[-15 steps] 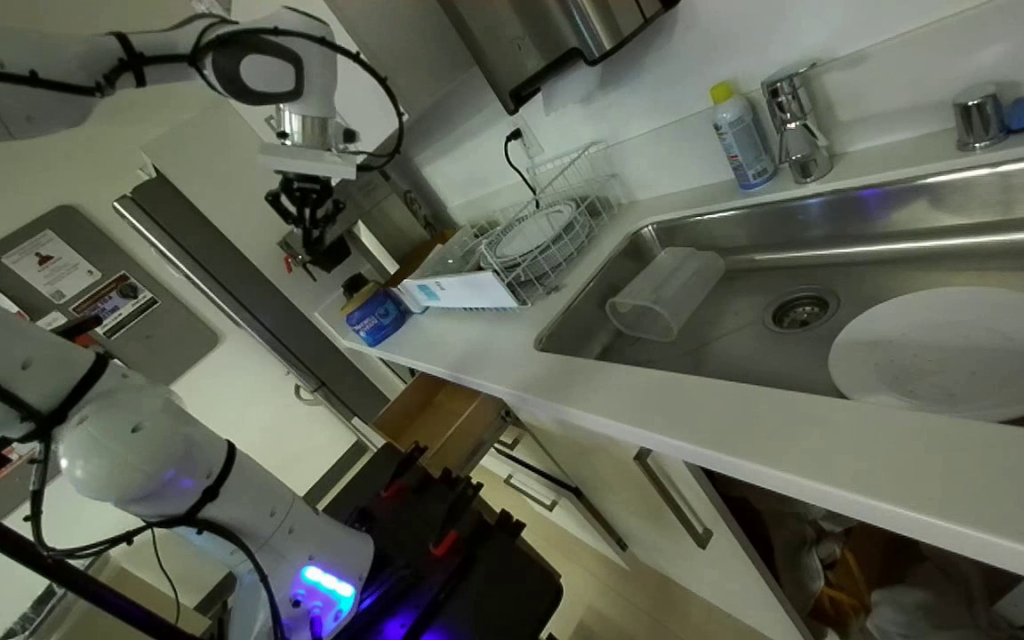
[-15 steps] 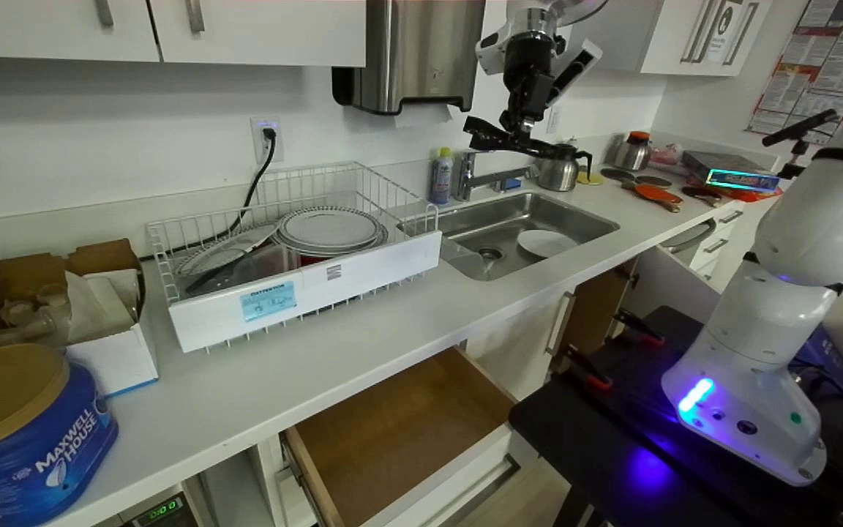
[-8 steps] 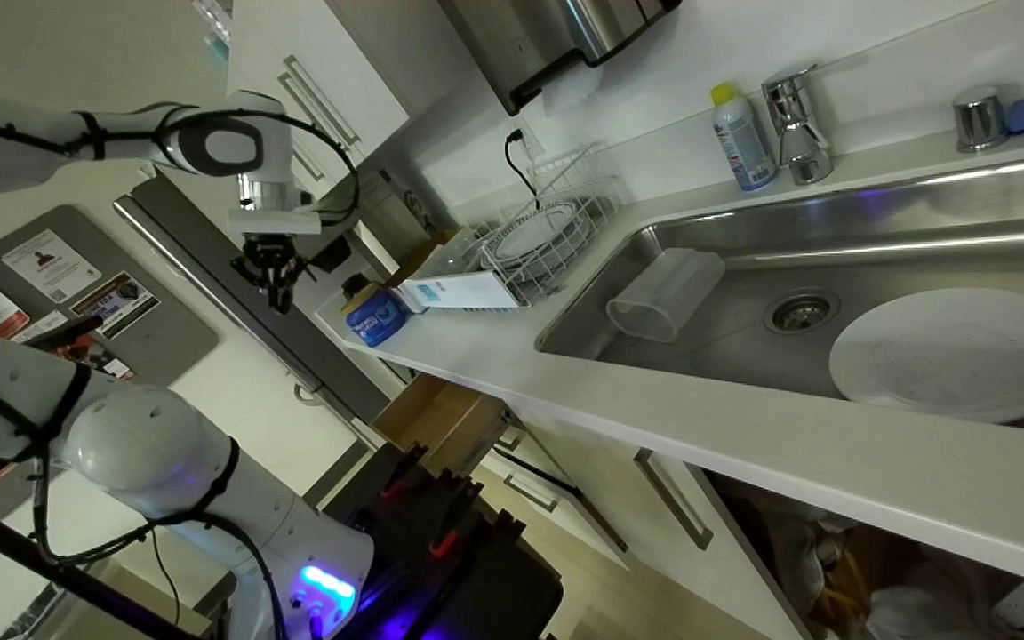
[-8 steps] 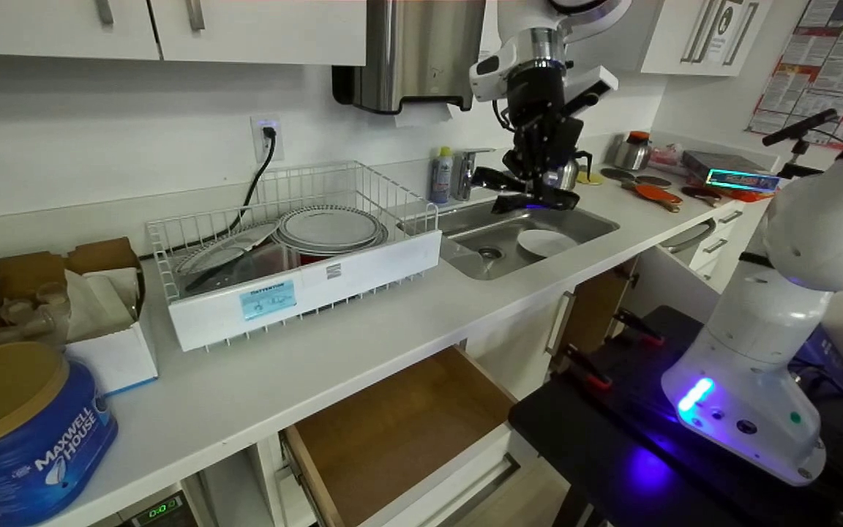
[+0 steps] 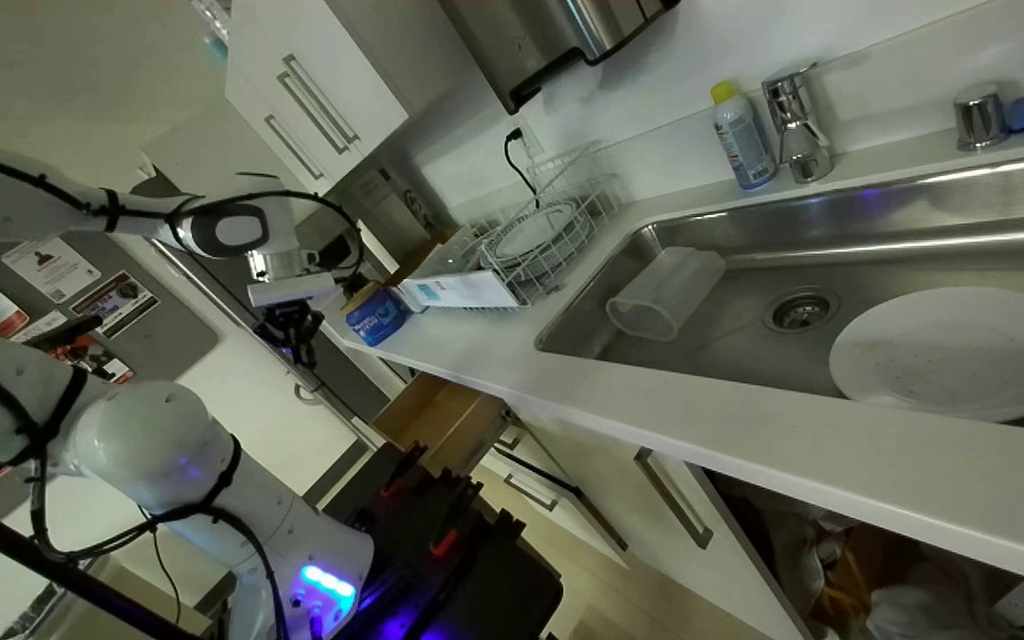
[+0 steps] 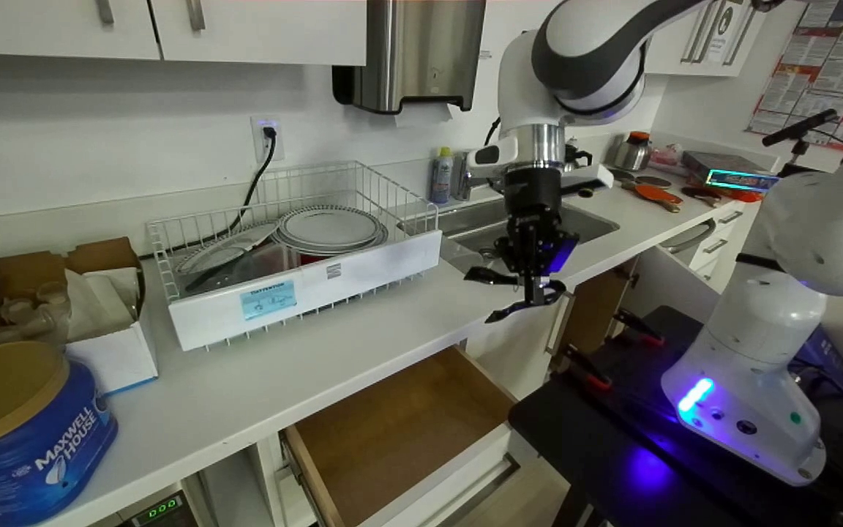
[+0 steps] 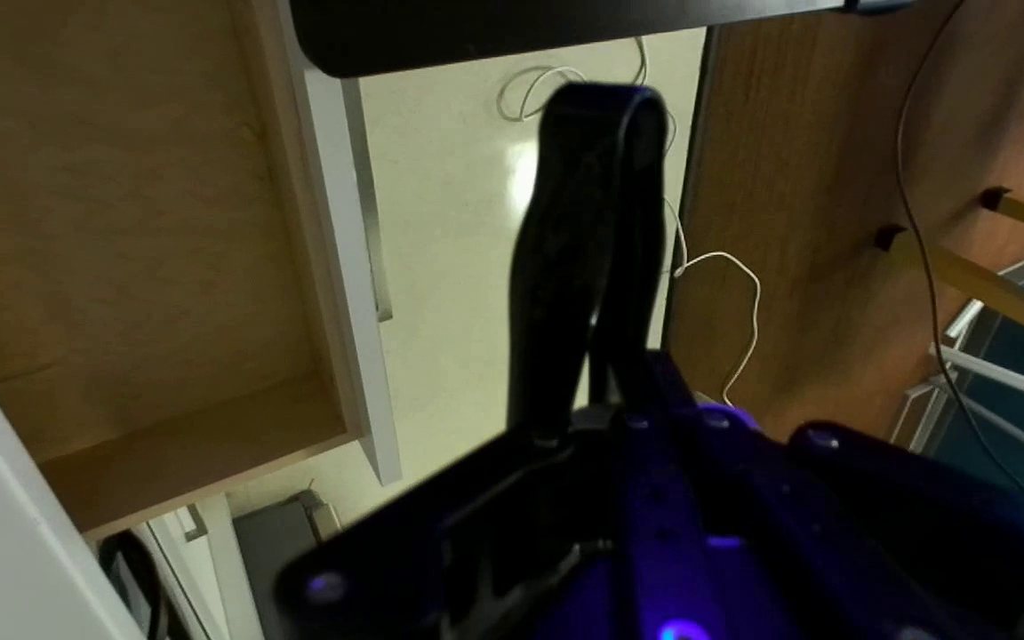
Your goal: Remove the black tongs from the sink and place them inside the open drawer on the left
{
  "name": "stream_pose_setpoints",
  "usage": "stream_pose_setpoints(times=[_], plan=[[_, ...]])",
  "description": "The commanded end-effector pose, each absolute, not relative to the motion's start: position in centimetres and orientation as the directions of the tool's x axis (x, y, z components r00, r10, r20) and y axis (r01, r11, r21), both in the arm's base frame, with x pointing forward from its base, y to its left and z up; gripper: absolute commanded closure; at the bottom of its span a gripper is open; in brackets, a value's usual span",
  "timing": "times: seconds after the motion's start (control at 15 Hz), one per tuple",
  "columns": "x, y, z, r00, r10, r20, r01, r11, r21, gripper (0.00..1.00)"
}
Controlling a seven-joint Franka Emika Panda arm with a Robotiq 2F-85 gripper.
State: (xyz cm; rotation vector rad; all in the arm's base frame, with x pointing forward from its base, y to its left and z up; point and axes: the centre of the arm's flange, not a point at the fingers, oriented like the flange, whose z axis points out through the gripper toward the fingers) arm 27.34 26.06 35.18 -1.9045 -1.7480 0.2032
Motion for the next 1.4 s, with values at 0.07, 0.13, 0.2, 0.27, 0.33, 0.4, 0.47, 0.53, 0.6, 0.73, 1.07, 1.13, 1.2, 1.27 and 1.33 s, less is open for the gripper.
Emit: stream_pose_setpoints(times=[0.07, 0.13, 0.2, 0.27, 0.33, 0.4, 0.47, 0.53, 0.6, 0.73, 1.07, 1.13, 1.2, 1.27, 1.33], plan=[[26.9, 26.1, 29.0, 0.149, 0.945, 0.290, 0.872, 0.013, -0.490, 0.99], [26.6, 25.9, 31.4, 0.142, 0.956, 0.256, 0.876, -0.001, -0.482, 0.97], [26.6, 25.8, 30.3, 0.145, 0.955, 0.261, 0.872, 0.002, -0.490, 0.97], [26.6, 25.7, 29.7, 0.147, 0.955, 0.258, 0.867, 0.002, -0.498, 0.97], [26.6, 25.7, 29.3, 0.146, 0.955, 0.258, 0.864, 0.004, -0.503, 0.97], [26.6, 25.7, 29.2, 0.146, 0.955, 0.256, 0.862, 0.004, -0.506, 0.97], [26.6, 25.7, 29.2, 0.146, 0.955, 0.257, 0.863, 0.004, -0.506, 0.99], [26.6, 26.0, 28.8, 0.142, 0.963, 0.229, 0.884, -0.019, -0.467, 0.99], [26.5, 26.4, 28.1, 0.129, 0.969, 0.209, 0.902, -0.027, -0.431, 0.99], [26.7, 27.1, 26.9, 0.110, 0.976, 0.187, 0.939, -0.040, -0.342, 0.99], [25.7, 29.1, 22.1, 0.089, 0.979, 0.184, 0.985, -0.059, -0.164, 0.99], [25.4, 29.3, 21.0, 0.081, 0.981, 0.178, 0.990, -0.059, -0.129, 0.99], [25.1, 29.6, 19.7, 0.065, 0.982, 0.175, 0.994, -0.047, -0.103, 0.99], [24.8, 29.8, 18.6, 0.054, 0.983, 0.177, 0.996, -0.039, -0.086, 0.99], [24.5, 30.0, 17.3, 0.047, 0.983, 0.179, 0.996, -0.033, -0.079, 0.99]])
